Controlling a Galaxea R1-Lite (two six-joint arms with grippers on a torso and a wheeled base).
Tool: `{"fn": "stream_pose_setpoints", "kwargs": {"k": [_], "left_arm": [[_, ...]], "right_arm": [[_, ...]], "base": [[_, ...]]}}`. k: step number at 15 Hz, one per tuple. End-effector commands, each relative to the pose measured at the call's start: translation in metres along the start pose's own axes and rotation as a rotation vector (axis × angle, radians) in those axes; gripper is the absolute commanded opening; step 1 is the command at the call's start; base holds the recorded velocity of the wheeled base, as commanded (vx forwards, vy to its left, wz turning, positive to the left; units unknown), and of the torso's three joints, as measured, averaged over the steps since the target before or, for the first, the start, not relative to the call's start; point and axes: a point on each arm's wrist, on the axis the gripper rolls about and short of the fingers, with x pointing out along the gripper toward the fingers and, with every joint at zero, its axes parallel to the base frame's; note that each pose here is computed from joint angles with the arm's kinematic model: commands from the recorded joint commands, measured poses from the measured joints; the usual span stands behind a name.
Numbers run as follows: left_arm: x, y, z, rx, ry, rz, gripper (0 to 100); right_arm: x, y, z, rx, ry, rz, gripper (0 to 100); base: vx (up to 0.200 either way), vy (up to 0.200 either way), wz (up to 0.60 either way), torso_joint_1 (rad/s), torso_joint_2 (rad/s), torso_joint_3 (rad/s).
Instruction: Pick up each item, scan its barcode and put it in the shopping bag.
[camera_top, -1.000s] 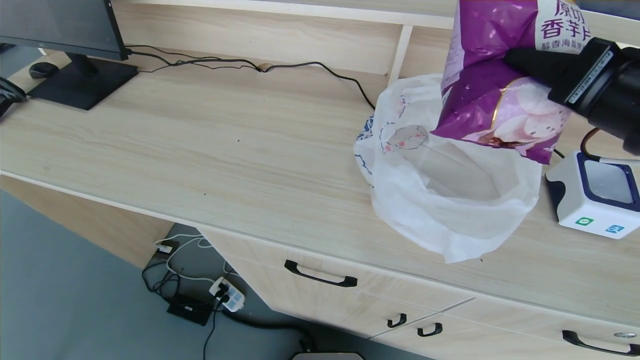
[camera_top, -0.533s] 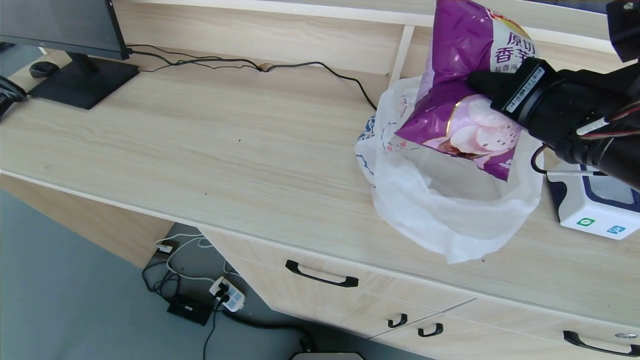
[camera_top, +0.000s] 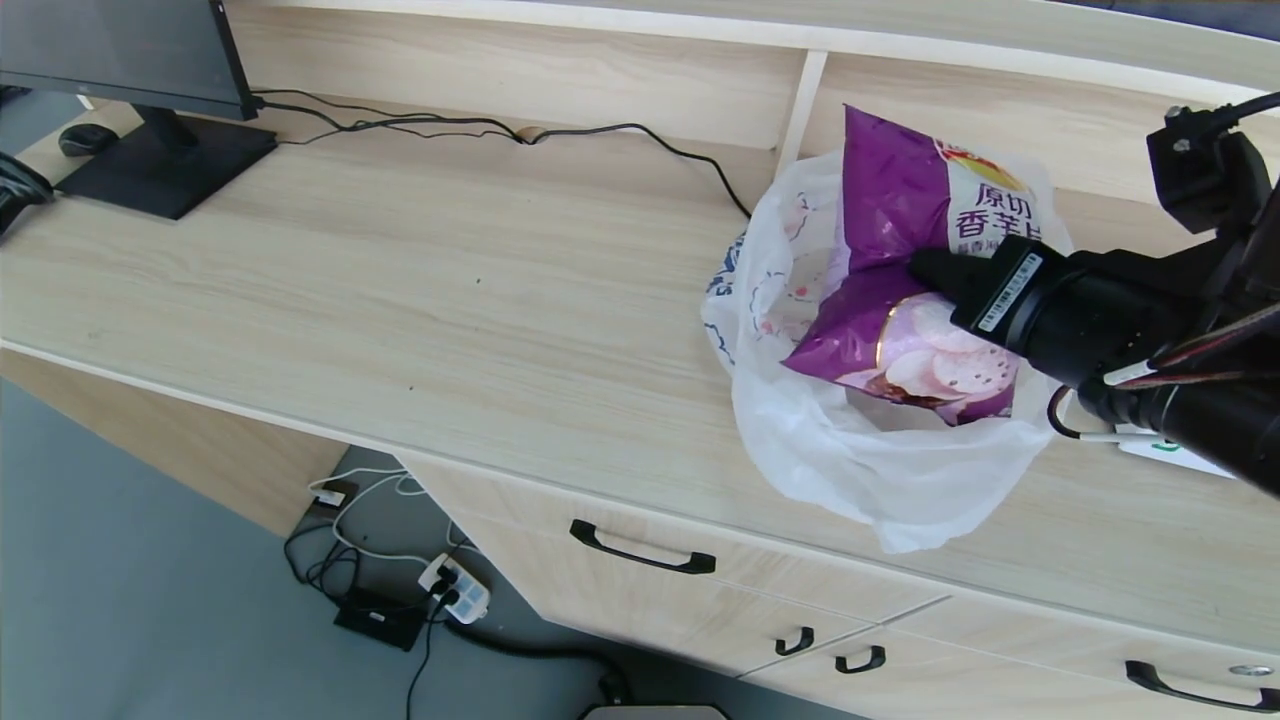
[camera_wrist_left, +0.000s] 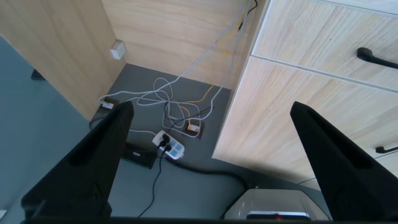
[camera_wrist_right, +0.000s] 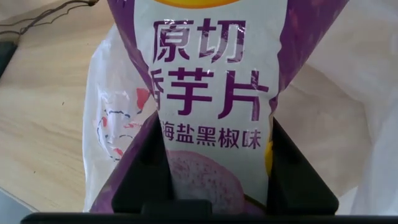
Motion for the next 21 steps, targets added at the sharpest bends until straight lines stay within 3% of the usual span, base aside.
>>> {"fn": "stream_pose_setpoints", "kwargs": {"k": [1, 9, 12, 15, 19, 21], "left_arm": [[0.000, 0.000, 0.000, 0.000, 0.000, 0.000, 100], [0.000, 0.000, 0.000, 0.000, 0.000, 0.000, 100], [0.000, 0.000, 0.000, 0.000, 0.001, 0.000, 100], [0.000, 0.000, 0.000, 0.000, 0.000, -0.001, 100], [0.000, 0.000, 0.000, 0.000, 0.000, 0.000, 100], [0.000, 0.000, 0.000, 0.002, 0.000, 0.000, 100]], "right_arm": [[0.001, -0.003, -0.006, -0.009, 0.017, -0.016, 0], [0.012, -0.007, -0.017, -0.054, 0.021, -0.148, 0], [0.015, -0.002, -0.001, -0.079, -0.035, -0.149, 0], [0.016, -0.017, -0.006, -0.145, -0.013, -0.194, 0], [0.011, -0.020, -0.013, -0.241, 0.023, -0.181, 0], [0.009, -0.013, -0.012, -0.242, 0.032, -0.108, 0]], "base": [[0.000, 0.000, 0.00, 0.000, 0.00, 0.000], [0.000, 0.000, 0.00, 0.000, 0.00, 0.000], [0.000, 0.000, 0.00, 0.000, 0.00, 0.000], [0.000, 0.000, 0.00, 0.000, 0.00, 0.000], [0.000, 0.000, 0.00, 0.000, 0.00, 0.000], [0.000, 0.000, 0.00, 0.000, 0.00, 0.000]]}}
